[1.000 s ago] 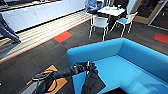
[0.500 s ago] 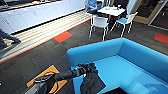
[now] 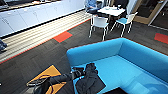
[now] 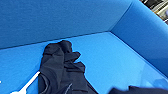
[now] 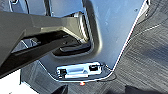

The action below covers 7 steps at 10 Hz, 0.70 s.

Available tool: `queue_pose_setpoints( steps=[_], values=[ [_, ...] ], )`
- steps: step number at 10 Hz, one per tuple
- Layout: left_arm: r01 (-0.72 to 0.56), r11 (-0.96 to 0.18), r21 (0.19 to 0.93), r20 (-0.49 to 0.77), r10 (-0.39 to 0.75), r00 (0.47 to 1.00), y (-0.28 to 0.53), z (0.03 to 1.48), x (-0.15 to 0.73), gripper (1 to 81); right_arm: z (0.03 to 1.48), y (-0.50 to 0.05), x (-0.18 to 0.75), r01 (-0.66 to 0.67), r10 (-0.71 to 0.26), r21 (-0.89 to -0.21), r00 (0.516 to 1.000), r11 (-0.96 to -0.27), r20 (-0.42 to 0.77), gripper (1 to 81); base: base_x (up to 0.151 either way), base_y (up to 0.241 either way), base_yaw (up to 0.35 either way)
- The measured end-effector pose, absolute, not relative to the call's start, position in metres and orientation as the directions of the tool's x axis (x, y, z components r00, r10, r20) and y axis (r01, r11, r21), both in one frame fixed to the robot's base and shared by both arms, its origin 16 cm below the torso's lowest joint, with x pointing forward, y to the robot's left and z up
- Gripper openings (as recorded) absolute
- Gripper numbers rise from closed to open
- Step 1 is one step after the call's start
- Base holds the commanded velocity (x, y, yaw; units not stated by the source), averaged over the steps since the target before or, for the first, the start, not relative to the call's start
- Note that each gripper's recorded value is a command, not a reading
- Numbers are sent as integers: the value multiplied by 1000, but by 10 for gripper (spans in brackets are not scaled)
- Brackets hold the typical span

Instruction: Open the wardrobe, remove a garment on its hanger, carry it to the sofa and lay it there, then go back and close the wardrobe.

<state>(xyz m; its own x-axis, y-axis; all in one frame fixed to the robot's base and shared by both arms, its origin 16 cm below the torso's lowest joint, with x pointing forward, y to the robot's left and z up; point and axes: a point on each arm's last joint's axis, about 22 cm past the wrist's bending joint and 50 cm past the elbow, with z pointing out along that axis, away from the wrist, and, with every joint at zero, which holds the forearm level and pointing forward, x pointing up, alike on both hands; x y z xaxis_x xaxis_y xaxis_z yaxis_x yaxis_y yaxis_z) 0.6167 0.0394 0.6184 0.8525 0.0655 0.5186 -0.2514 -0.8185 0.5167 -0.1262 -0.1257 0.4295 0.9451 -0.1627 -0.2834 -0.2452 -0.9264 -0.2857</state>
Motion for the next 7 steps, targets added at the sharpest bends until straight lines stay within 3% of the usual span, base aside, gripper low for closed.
queue_pose_setpoints(
  steps=[4, 7],
  values=[
    [-208, -830, 518, 412, 29, 911, 62, 556, 511, 811, 428, -126, -120, -240, -161, -290, 949, -927, -270, 811, 0, 0, 0],
    [-249, -840, 482, 429, -22, 903, 77, 556, 461, 811, 424, -125, -91, -216, -160, -308, 967, -927, -197, 811, 0, 0, 0]
  ],
)
